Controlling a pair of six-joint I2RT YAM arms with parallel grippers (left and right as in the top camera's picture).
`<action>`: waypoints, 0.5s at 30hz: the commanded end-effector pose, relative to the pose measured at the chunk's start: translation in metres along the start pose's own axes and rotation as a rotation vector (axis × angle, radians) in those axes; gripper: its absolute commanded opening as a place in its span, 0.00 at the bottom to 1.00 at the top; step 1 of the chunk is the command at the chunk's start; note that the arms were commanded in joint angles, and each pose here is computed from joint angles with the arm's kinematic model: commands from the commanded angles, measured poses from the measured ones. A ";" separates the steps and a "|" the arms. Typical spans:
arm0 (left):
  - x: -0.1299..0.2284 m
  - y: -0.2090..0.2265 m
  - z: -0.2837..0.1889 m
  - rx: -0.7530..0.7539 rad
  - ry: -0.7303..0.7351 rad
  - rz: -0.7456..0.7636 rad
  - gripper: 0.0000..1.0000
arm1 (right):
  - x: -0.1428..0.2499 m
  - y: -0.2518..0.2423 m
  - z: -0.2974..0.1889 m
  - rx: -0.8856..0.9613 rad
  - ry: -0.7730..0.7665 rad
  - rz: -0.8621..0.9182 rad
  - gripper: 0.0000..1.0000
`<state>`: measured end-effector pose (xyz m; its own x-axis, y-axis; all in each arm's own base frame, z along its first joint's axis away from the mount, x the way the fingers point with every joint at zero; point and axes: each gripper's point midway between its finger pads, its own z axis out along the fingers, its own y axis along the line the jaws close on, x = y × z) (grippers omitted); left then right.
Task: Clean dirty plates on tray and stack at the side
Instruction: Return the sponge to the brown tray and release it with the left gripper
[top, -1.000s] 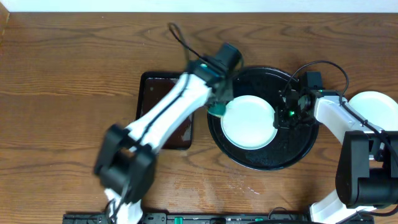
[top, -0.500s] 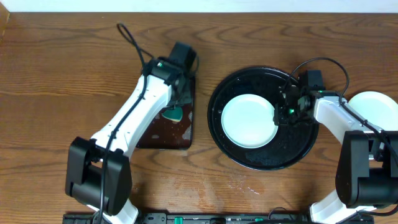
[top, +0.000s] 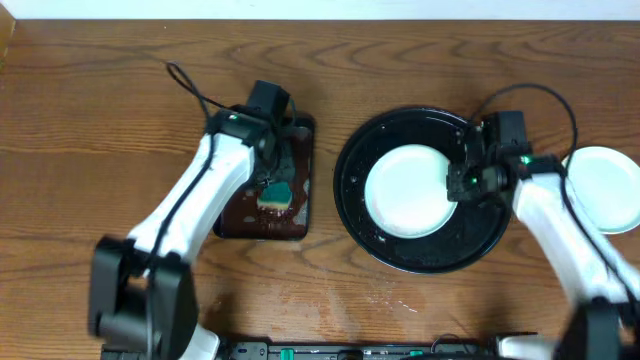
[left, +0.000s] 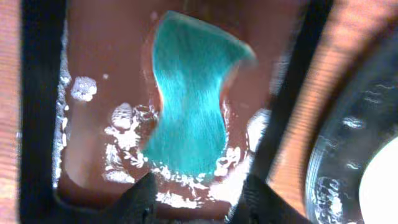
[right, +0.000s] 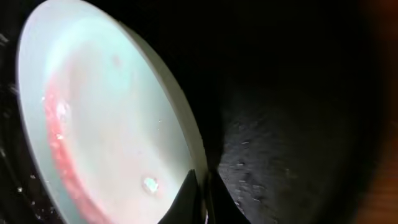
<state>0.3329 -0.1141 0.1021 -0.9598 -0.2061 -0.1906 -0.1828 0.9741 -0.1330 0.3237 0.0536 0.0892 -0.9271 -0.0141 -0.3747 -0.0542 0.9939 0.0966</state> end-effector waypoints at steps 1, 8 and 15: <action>-0.009 -0.009 -0.043 0.080 -0.101 0.008 0.58 | -0.022 -0.013 -0.046 0.229 -0.180 -0.033 0.01; -0.008 -0.009 -0.086 0.137 -0.203 0.012 0.70 | -0.035 -0.004 -0.091 0.416 -0.343 -0.170 0.01; -0.008 -0.009 -0.090 0.143 -0.212 0.005 0.81 | -0.035 0.015 -0.113 0.588 -0.423 -0.302 0.01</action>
<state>0.3198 -0.1139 0.1854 -0.8999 -0.2203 -0.3764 -0.1266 0.9578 -0.2581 0.3149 0.0638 0.1811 -0.7287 -0.3009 -0.6152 -0.0536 0.9206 -0.3867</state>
